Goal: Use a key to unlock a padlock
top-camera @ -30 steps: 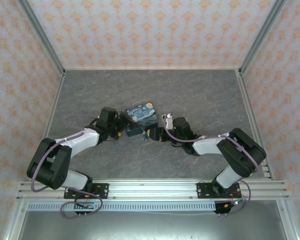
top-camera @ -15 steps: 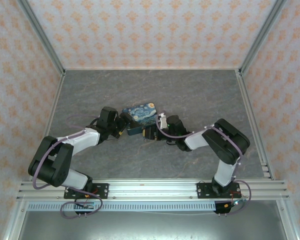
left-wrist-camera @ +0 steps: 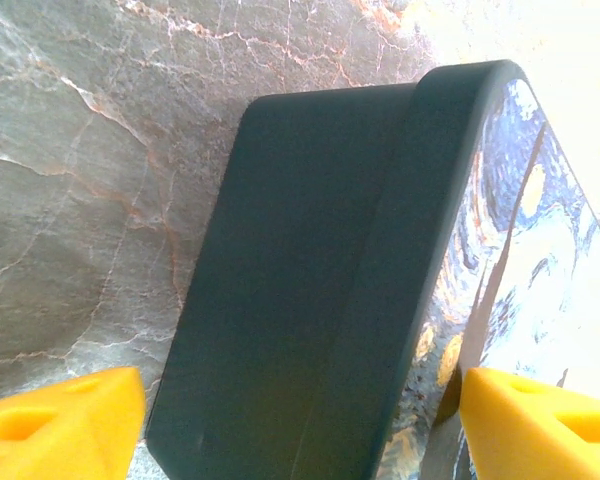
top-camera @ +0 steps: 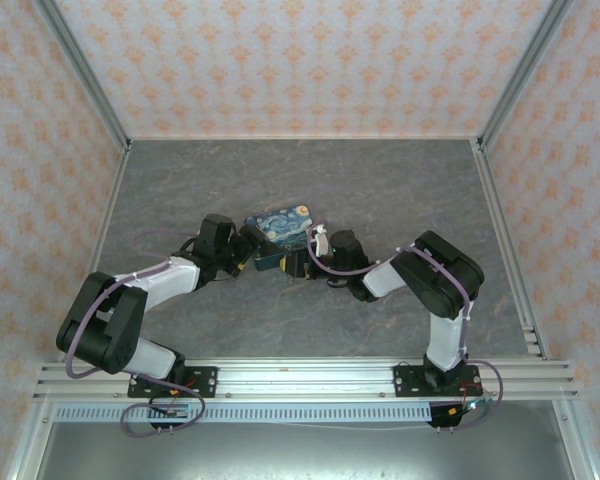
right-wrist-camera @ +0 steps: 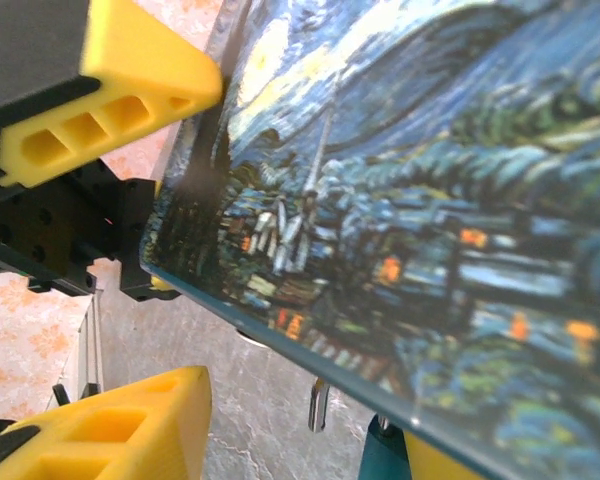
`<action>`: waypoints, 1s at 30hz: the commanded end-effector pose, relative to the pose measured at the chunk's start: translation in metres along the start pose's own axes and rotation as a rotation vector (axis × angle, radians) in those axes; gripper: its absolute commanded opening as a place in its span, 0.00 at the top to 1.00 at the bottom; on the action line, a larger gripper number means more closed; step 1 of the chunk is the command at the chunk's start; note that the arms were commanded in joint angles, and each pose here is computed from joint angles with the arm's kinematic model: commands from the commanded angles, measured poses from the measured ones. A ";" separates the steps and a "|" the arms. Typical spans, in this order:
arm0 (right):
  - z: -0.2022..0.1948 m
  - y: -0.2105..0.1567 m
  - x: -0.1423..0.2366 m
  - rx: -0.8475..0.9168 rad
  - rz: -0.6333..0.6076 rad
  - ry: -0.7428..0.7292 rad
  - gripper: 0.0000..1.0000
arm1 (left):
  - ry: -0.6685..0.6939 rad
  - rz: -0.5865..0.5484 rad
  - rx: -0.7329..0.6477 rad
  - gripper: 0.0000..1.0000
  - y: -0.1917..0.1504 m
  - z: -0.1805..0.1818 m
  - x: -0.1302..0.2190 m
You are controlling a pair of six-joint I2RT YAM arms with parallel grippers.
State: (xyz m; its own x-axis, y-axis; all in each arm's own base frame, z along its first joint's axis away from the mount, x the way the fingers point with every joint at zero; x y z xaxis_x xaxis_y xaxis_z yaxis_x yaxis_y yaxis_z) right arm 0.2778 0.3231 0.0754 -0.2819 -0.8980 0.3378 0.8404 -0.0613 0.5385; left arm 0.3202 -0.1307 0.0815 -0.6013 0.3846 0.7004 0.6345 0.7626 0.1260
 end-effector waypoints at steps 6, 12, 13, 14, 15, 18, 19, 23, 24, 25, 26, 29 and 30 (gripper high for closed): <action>0.015 0.004 0.008 0.047 -0.035 0.072 0.57 | 0.097 0.035 0.001 0.19 -0.009 0.029 -0.005; 0.011 0.003 0.005 0.037 -0.026 0.059 0.65 | 0.095 0.034 0.000 0.19 -0.010 0.028 -0.005; 0.010 0.003 0.004 0.036 -0.024 0.057 0.66 | 0.095 0.034 0.001 0.19 -0.009 0.028 -0.005; 0.010 0.003 0.003 0.034 -0.025 0.054 0.67 | 0.094 0.033 -0.001 0.19 -0.009 0.028 -0.005; 0.009 0.004 0.002 0.031 -0.026 0.049 0.67 | 0.094 0.032 0.000 0.19 -0.009 0.028 -0.005; 0.007 0.006 0.000 0.025 -0.027 0.040 0.68 | 0.094 0.033 0.001 0.19 -0.009 0.028 -0.004; 0.007 0.008 -0.001 0.026 -0.029 0.035 0.68 | 0.094 0.033 0.003 0.19 -0.009 0.028 -0.004; 0.002 0.009 -0.003 0.022 -0.031 0.004 0.68 | 0.096 0.033 0.002 0.19 -0.010 0.029 -0.004; 0.001 0.009 -0.004 0.023 -0.031 0.002 0.68 | 0.096 0.032 0.003 0.19 -0.009 0.029 -0.004; 0.001 0.010 -0.004 0.023 -0.031 0.002 0.68 | 0.095 0.034 0.004 0.19 -0.010 0.029 -0.005; 0.001 0.010 -0.005 0.023 -0.031 0.004 0.69 | 0.095 0.033 0.005 0.19 -0.010 0.029 -0.005; 0.000 0.012 -0.007 0.018 -0.035 0.001 0.74 | 0.094 0.033 0.004 0.19 -0.010 0.029 -0.005; 0.000 0.012 -0.007 0.018 -0.036 0.002 0.75 | 0.093 0.033 0.006 0.19 -0.010 0.029 -0.005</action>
State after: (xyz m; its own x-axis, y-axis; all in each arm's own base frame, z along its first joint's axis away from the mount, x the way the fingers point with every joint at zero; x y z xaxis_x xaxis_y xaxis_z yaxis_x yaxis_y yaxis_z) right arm 0.2807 0.3231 0.0712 -0.2934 -0.8913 0.3458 0.8420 -0.0696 0.5350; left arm 0.3203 -0.1307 0.0815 -0.6023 0.3849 0.6993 0.6343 0.7627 0.1265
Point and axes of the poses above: each hand's point on the last joint's axis, 136 mm out from that joint toward the fingers, its own x axis back along the fingers, its own z axis along the line the jaws close on, y = z × x, the point moved 3 cm from there along x, back along the fingers
